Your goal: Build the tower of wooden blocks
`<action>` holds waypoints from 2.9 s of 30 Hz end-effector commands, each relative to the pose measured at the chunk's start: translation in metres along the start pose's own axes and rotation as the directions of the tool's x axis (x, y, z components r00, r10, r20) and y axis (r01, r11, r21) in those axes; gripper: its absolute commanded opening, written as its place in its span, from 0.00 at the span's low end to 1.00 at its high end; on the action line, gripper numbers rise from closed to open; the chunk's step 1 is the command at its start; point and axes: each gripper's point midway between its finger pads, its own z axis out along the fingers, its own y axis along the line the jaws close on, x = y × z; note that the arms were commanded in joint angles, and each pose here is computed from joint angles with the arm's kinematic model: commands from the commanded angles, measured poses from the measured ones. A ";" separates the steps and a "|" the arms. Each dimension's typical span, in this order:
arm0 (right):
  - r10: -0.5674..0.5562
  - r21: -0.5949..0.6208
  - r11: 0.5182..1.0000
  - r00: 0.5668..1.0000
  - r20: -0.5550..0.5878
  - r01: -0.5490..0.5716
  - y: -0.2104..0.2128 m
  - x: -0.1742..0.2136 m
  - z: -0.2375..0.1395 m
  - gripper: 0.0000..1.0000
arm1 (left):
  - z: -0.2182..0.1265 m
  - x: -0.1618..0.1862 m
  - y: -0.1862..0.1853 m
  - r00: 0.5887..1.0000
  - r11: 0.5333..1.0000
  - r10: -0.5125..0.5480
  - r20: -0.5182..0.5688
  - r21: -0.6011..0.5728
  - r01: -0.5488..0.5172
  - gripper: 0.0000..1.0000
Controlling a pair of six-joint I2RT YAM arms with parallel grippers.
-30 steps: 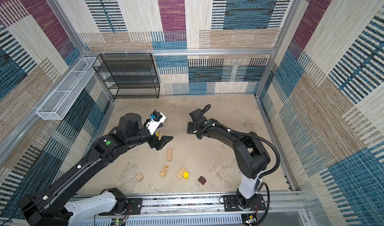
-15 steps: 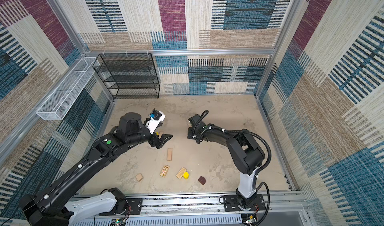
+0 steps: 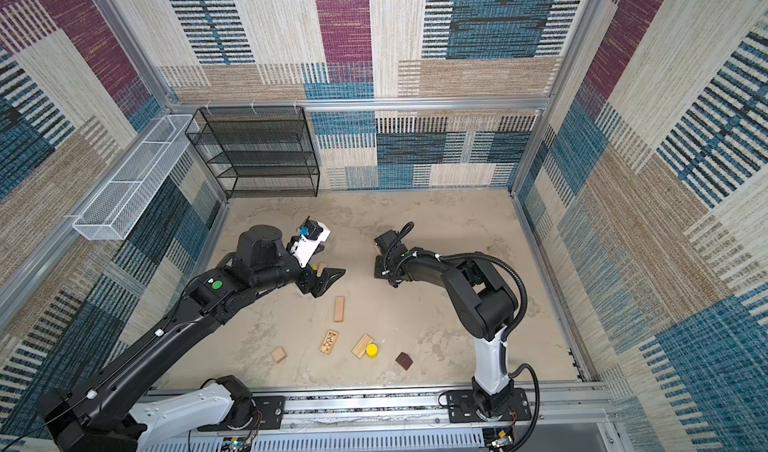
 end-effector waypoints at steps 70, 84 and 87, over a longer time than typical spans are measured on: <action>0.086 -0.085 0.993 0.995 0.048 -0.082 -0.033 -0.019 -0.013 0.00 | 0.013 0.003 0.001 0.998 0.998 -0.061 -0.017 0.030 0.061 0.92; 0.099 -0.073 0.993 0.995 0.021 -0.097 -0.035 -0.014 -0.002 0.00 | 0.010 0.000 0.002 0.999 0.998 -0.052 -0.007 0.025 0.053 0.92; 0.098 -0.070 0.993 0.995 0.013 -0.097 -0.035 -0.014 0.000 0.00 | 0.010 0.001 0.002 0.999 0.998 -0.054 -0.008 0.023 0.054 0.93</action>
